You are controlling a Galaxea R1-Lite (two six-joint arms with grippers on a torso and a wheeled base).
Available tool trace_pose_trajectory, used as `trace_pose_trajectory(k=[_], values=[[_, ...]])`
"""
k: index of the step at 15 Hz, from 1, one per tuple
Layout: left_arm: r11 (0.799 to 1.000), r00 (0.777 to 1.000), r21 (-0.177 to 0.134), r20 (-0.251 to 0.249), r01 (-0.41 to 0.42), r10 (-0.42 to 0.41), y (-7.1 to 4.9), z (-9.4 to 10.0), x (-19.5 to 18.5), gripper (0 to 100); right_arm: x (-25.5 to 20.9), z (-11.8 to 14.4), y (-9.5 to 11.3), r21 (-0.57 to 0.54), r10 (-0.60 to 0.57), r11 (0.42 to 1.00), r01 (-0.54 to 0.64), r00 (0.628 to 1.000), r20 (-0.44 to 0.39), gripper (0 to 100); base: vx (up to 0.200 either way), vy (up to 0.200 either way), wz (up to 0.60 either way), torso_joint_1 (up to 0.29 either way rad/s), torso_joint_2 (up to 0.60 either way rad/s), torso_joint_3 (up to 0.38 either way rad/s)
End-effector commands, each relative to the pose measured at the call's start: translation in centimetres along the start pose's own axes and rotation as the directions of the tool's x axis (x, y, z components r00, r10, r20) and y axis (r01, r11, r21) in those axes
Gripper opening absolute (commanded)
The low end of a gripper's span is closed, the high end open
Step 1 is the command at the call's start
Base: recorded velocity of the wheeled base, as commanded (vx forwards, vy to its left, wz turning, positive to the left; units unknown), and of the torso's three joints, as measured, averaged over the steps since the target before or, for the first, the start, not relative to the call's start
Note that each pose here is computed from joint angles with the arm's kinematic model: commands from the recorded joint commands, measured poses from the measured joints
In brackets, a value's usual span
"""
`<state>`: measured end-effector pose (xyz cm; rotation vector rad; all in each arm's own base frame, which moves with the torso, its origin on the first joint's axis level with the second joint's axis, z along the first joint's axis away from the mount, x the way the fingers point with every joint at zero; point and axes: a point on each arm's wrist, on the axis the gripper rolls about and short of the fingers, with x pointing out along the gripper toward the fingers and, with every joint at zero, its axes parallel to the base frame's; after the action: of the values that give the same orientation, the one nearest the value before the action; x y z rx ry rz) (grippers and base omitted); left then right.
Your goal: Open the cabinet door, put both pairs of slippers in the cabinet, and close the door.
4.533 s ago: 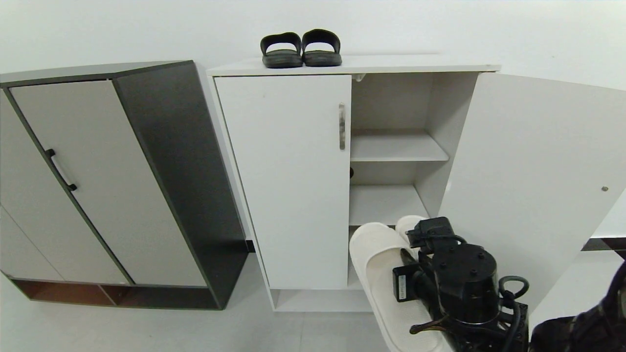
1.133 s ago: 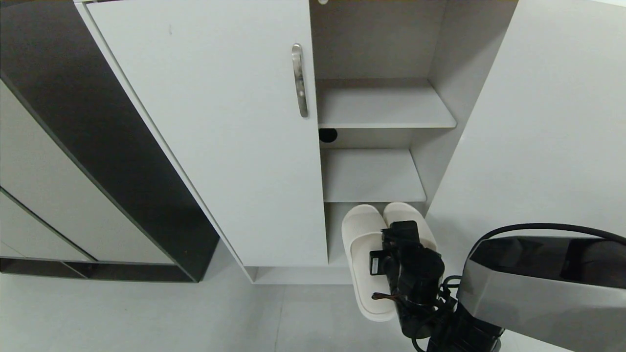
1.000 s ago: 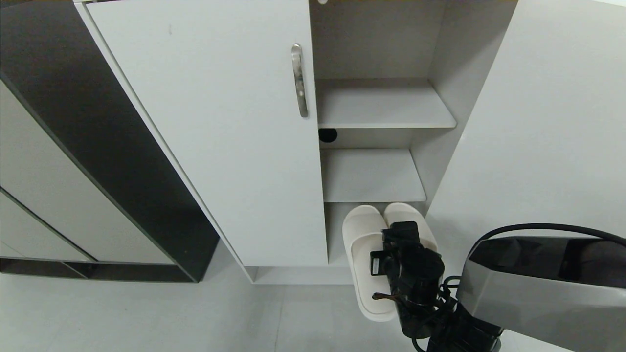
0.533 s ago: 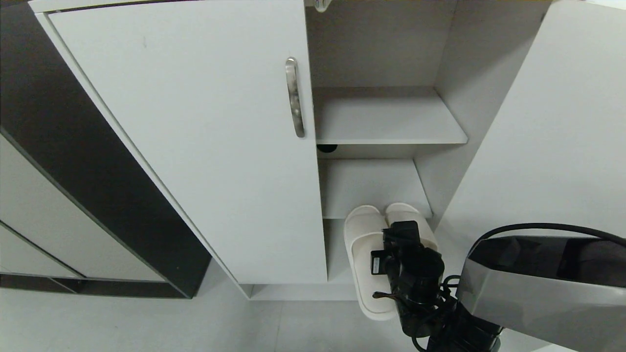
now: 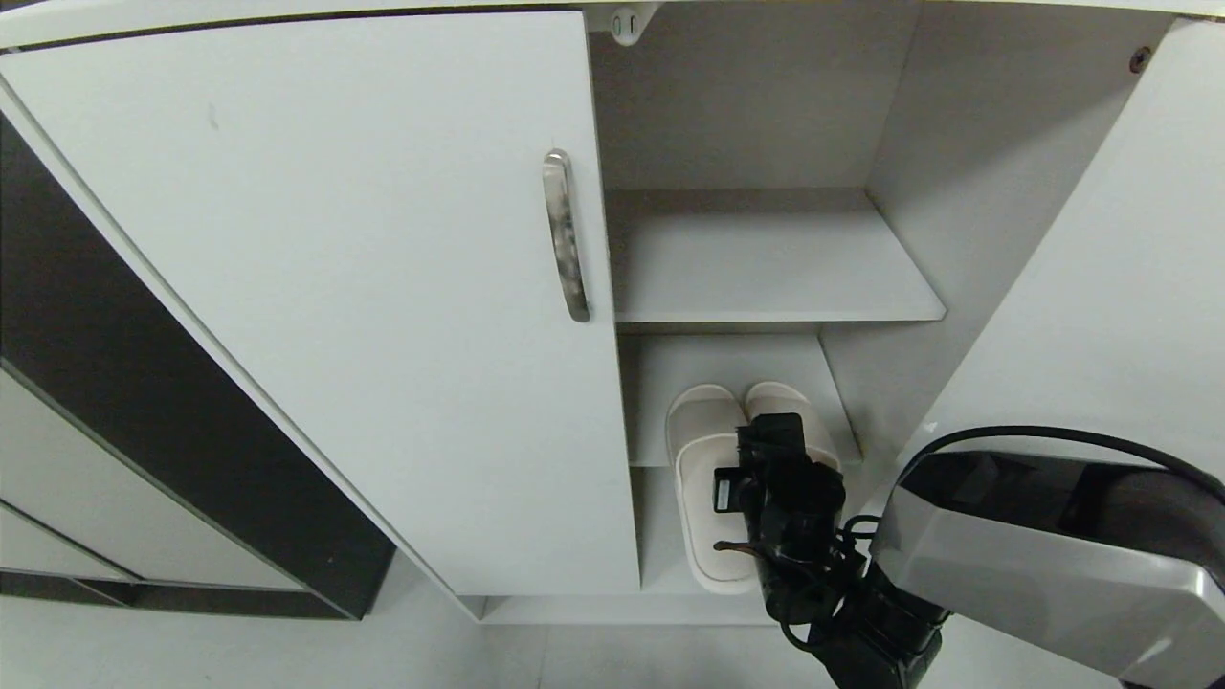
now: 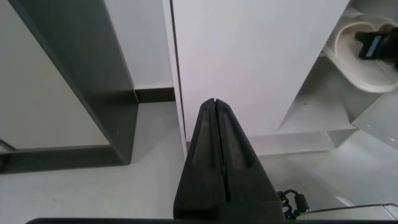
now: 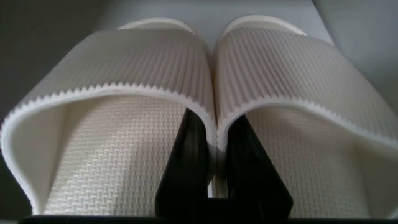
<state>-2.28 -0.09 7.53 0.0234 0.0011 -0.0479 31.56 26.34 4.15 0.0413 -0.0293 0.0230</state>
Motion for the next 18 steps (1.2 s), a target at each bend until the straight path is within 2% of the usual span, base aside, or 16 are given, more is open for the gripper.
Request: trace_pose_trajectory(k=[1,6,11,18], values=[[1.000,1.000,0.000,-0.001,0.000,0.000,0.0,0.0,0.0,0,2.1,0.0,0.0,0.013,-0.026,1.000,0.025,1.000,0.016,0,0.000,0.000,0.00,0.000,0.00,0.000],[1.000,1.000,0.000,-0.001,0.000,0.000,0.0,0.0,0.0,0,5.5,1.8,0.3,0.014,-0.027,1.000,0.027,0.999,0.020,0,0.000,0.000,0.00,0.000,0.00,0.000],[1.000,1.000,0.000,-0.001,0.000,0.000,0.0,0.0,0.0,0,7.7,2.6,0.9,0.051,-0.023,0.998,0.022,1.000,0.007,0,0.000,0.000,0.00,0.000,0.00,0.000],[1.000,1.000,-0.002,-0.001,0.000,0.000,0.0,0.0,0.0,0,10.0,3.4,1.0,0.042,-0.023,0.999,0.023,1.000,0.001,0,0.000,0.000,0.00,0.000,0.00,0.000]])
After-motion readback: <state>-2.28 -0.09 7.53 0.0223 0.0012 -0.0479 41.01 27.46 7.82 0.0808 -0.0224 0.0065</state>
